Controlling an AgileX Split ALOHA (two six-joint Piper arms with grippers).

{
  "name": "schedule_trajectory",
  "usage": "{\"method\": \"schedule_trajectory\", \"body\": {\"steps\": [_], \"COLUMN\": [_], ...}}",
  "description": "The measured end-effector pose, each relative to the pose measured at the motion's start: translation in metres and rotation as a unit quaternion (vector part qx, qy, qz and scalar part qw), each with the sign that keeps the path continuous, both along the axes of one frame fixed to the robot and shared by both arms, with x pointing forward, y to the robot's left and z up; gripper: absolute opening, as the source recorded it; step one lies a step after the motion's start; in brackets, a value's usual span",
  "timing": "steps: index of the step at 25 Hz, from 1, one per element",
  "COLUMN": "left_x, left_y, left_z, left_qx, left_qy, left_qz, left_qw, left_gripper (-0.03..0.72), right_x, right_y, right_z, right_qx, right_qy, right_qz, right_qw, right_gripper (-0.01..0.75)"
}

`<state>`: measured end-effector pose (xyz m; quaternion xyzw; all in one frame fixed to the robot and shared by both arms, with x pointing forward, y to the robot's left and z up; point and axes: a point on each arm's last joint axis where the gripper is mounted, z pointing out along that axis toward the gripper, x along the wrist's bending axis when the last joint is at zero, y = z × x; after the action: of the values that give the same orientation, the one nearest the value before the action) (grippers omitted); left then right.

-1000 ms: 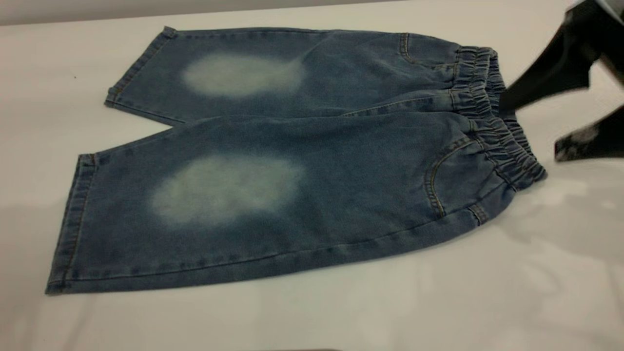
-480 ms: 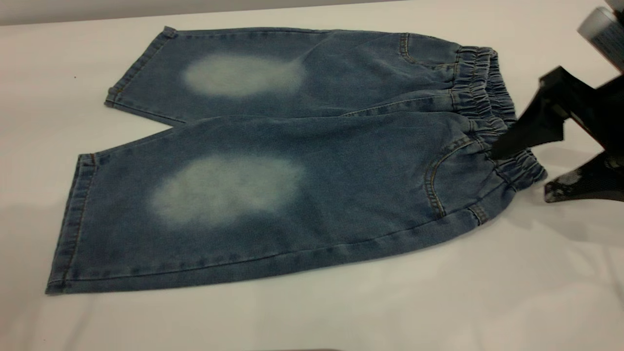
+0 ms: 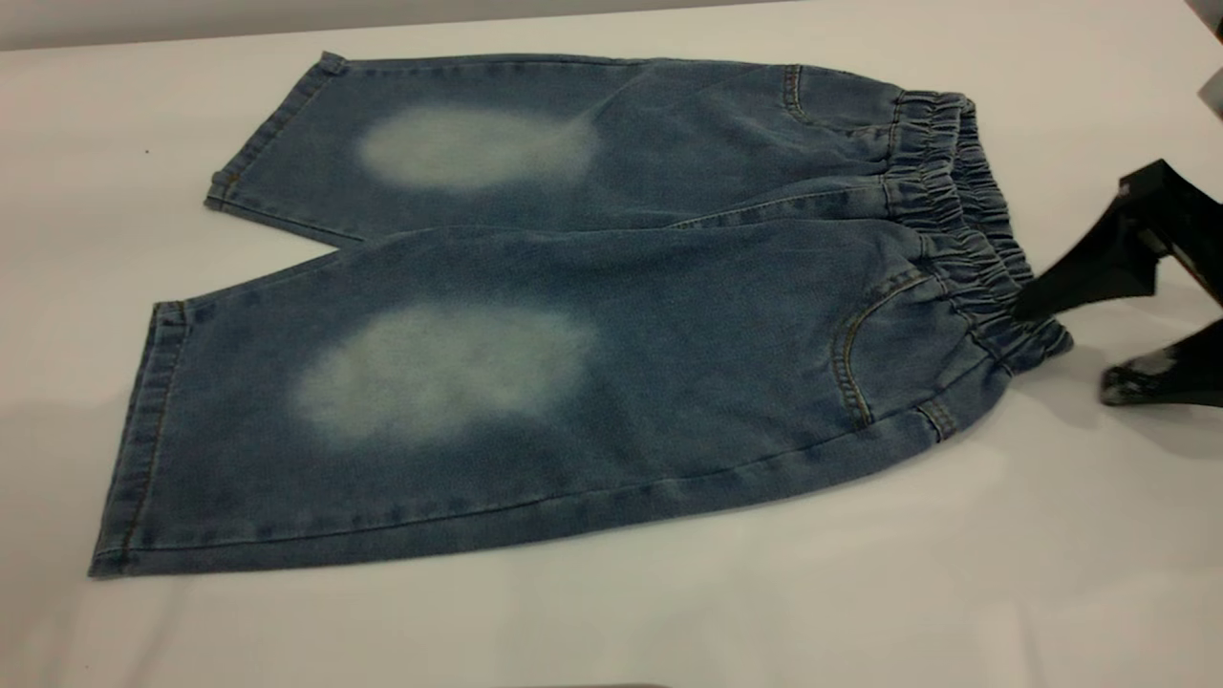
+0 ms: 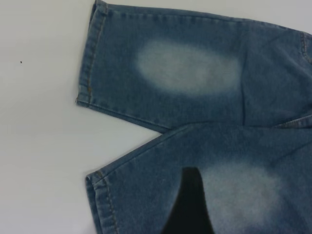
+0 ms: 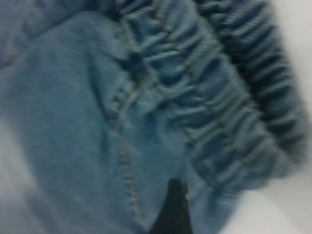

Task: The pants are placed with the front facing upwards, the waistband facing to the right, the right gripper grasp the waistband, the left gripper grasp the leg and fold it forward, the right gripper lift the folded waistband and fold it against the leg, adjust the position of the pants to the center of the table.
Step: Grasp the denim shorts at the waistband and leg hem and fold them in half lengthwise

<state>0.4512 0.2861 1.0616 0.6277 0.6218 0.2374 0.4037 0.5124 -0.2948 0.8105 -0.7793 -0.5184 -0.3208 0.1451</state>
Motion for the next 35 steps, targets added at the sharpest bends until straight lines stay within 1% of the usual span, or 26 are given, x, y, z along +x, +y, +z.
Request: {"method": "schedule_trajectory", "body": {"steps": [3, 4, 5, 7, 9, 12, 14, 16, 18, 20, 22, 25, 26, 31, 35], "left_x": [0.0, 0.0, 0.0, 0.0, 0.0, -0.001, -0.003, -0.005, -0.008, -0.01, -0.013, -0.015, -0.017, -0.026, -0.025], "left_y": [0.0, 0.0, 0.0, 0.0, 0.0, -0.002, -0.003, -0.005, -0.007, -0.008, -0.008, -0.006, -0.005, -0.003, -0.003], "left_z": [0.0, 0.0, 0.0, 0.0, 0.0, -0.001, -0.003, -0.005, -0.007, -0.009, -0.011, -0.02, -0.027, -0.073, -0.091], "left_qx": [-0.002, -0.002, -0.002, -0.002, -0.002, -0.005, -0.008, -0.014, -0.018, -0.02, -0.018, -0.013, -0.012, -0.012, -0.014], "left_qy": [0.001, 0.001, 0.001, 0.001, 0.001, 0.011, 0.023, 0.04, 0.055, 0.074, 0.092, 0.119, 0.137, 0.239, 0.282], "left_qz": [0.0, 0.0, 0.0, 0.0, -0.001, -0.007, -0.016, -0.025, -0.033, -0.043, -0.045, -0.032, -0.027, -0.017, -0.014], "left_qw": [1.0, 1.0, 1.0, 1.0, 1.0, 1.0, 1.0, 0.999, 0.998, 0.996, 0.995, 0.992, 0.99, 0.971, 0.959], "left_gripper": [0.557, 0.557, 0.557, 0.557, 0.557, 0.557, 0.557, 0.557, 0.557, 0.557, 0.557, 0.557, 0.557, 0.557, 0.557], "right_x": [0.006, 0.018, 0.018, 0.018, 0.018, 0.018, 0.018, 0.018, 0.019, 0.022, 0.024, 0.026, 0.027, 0.028, 0.027], "right_y": [0.004, 0.013, 0.014, 0.014, 0.014, 0.013, 0.012, 0.009, 0.006, 0.003, 0.002, 0.001, 0.001, 0.003, 0.007], "right_z": [-0.008, -0.025, -0.027, -0.028, -0.03, -0.033, -0.034, -0.032, -0.028, -0.019, -0.008, 0.006, 0.009, 0.016, 0.016], "right_qx": [0.041, 0.129, 0.135, 0.138, 0.133, 0.124, 0.114, 0.091, 0.063, 0.038, 0.024, 0.017, 0.016, 0.017, 0.02], "right_qy": [-0.013, -0.034, -0.037, -0.039, -0.037, -0.032, -0.03, -0.03, -0.031, -0.039, -0.053, -0.071, -0.075, -0.084, -0.082], "right_qz": [0.0, 0.006, 0.007, 0.007, 0.007, 0.007, 0.008, 0.015, 0.023, 0.032, 0.043, 0.05, 0.053, 0.06, 0.065], "right_qw": [0.999, 0.991, 0.99, 0.99, 0.99, 0.992, 0.993, 0.995, 0.997, 0.998, 0.997, 0.996, 0.996, 0.995, 0.994], "right_gripper": [0.589, 0.582, 0.575, 0.54, 0.475, 0.323, 0.208, 0.122, 0.061, 0.046, 0.044, 0.044, 0.044, 0.044, 0.044]}}
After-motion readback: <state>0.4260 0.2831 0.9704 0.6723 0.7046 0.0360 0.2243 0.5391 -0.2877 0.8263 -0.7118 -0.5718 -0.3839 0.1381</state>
